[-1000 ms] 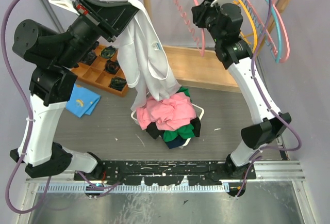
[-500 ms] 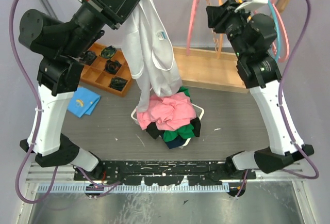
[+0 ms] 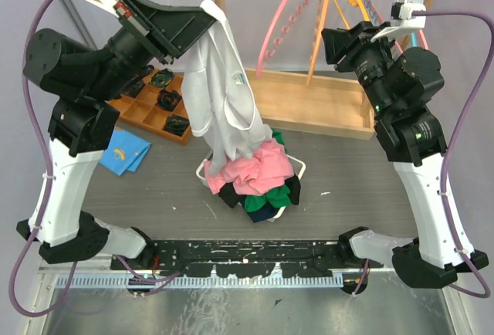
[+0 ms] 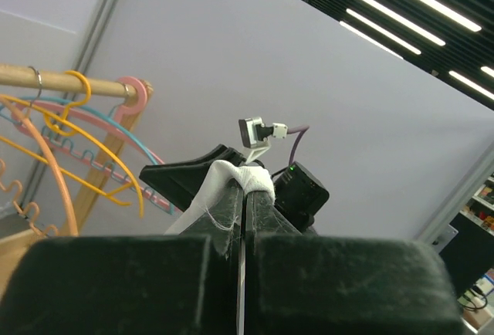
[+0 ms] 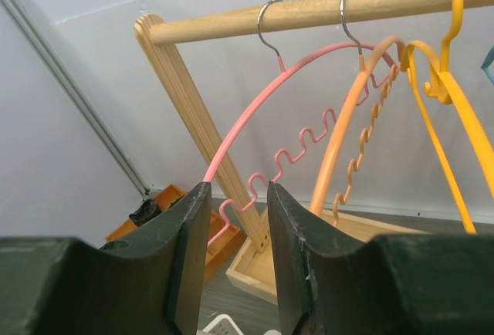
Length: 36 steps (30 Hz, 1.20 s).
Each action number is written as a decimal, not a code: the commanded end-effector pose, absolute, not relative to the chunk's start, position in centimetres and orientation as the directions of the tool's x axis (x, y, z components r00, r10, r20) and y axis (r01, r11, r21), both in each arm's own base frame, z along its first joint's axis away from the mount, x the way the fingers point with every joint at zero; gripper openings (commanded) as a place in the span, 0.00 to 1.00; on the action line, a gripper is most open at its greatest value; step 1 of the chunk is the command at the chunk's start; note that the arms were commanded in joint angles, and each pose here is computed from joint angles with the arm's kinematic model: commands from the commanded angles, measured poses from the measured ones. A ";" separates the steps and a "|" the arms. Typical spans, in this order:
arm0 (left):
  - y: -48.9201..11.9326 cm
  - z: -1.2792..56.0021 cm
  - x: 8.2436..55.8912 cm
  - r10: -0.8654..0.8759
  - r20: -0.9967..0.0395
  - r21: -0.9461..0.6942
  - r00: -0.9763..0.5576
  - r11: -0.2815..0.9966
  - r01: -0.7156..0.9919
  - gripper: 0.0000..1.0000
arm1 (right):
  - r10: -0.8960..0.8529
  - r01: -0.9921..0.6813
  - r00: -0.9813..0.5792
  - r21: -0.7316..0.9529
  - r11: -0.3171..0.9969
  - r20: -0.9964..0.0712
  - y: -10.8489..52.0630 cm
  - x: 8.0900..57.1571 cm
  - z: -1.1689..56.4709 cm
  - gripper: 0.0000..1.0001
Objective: Remove the t-shirt from the hanger
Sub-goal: Place the T-shirt in the bin.
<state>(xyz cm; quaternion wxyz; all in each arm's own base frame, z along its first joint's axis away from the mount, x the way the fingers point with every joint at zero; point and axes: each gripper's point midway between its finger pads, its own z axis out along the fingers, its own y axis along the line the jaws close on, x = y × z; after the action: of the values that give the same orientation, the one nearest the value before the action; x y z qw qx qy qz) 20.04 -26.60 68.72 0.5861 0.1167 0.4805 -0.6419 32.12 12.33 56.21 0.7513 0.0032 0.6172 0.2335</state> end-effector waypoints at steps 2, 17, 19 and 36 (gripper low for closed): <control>-26.0 67.6 17.0 -0.592 -0.716 -0.508 -0.370 0.079 0.858 0.00 | 0.334 -0.356 0.133 0.269 0.895 -0.933 12.0 30.9 56.2 0.41; -29.0 53.9 21.8 -0.470 -0.769 -0.602 -0.434 0.301 0.740 0.00 | 0.321 -0.347 0.090 0.272 0.898 -0.943 11.7 29.9 55.3 0.41; -29.7 52.5 22.8 -0.457 -0.774 -0.605 -0.437 0.332 0.724 0.00 | 0.316 -0.341 0.085 0.270 0.900 -0.945 11.5 29.8 55.2 0.41; -30.8 40.8 23.9 -0.223 -0.890 -0.436 -0.397 0.670 0.601 0.00 | 0.310 -0.360 0.060 0.269 0.893 -0.949 11.6 28.7 54.3 0.41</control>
<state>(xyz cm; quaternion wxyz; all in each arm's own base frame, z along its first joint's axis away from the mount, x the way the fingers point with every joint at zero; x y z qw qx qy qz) 24.97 -31.66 42.13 0.5220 0.0984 0.7263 -0.4362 29.61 11.53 53.35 0.7181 -0.0103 0.6609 0.2181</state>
